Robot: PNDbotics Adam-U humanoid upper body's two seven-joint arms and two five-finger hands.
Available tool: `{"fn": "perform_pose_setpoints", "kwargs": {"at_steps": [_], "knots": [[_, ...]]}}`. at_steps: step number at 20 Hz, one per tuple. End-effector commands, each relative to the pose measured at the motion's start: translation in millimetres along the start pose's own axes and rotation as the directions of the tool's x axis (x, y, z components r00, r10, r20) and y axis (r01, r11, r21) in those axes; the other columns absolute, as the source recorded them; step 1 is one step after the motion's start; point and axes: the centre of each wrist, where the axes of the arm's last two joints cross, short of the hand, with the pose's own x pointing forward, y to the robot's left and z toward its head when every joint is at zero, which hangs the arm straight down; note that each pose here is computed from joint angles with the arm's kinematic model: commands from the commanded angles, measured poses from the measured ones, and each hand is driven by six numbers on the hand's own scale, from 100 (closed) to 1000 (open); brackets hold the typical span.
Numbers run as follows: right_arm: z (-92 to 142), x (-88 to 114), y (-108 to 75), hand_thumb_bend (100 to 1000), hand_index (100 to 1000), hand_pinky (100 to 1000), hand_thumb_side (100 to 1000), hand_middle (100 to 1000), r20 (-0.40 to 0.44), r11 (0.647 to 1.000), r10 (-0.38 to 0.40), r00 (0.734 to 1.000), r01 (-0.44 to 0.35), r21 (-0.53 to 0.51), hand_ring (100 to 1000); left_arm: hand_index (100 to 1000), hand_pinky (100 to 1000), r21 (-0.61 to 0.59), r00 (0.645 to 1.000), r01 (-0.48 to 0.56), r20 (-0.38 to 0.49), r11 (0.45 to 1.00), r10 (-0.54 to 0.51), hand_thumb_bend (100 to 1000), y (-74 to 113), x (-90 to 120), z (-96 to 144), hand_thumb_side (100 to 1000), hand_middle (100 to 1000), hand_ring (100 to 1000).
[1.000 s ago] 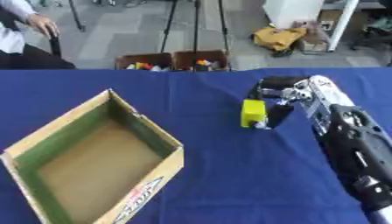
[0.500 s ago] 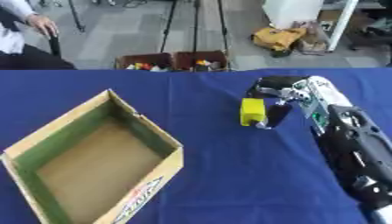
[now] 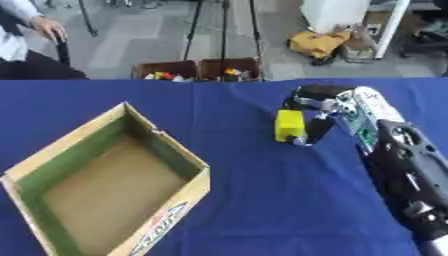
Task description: Pick up objects on the table and place them in the box.
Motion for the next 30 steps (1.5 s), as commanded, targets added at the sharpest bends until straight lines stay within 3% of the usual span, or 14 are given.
{"fn": "perform_pose_setpoints", "kwargs": {"at_steps": [1,6,12,20,30], "knots": [[18.7,-6.2,-29.1,153,338,748,183,228,-0.004,0.996,0.024,1.0,-0.025,-0.087,648,946,716,-0.016,1.0,0.015,0.023,1.0,-0.014,100,4.8,5.4,-7.9,986,848,683],[29.5,2.5,-50.3,174,329,749,201,217,0.049,0.986,0.041,0.998,-0.033,-0.163,643,946,715,-0.014,1.0,0.016,0.022,1.0,-0.015,100,6.2,6.1,-8.3,984,848,684],[45.5,31.2,-85.9,191,324,744,239,207,0.201,0.96,0.097,0.975,-0.038,-0.278,637,946,714,-0.015,1.0,0.014,0.02,1.0,-0.013,100,8.0,6.9,-9.2,983,847,685],[56.0,89.3,-124.3,194,325,734,260,207,0.407,0.926,0.165,0.898,0.0,-0.377,628,946,712,-0.013,1.0,0.008,0.016,1.0,-0.008,100,10.7,8.3,-10.6,980,846,685],[33.8,151.4,-142.8,191,325,735,261,206,0.587,0.935,0.189,0.787,0.039,-0.353,626,946,712,-0.009,1.0,-0.007,0.012,1.0,0.007,100,11.8,8.8,-12.3,980,846,686]]}}
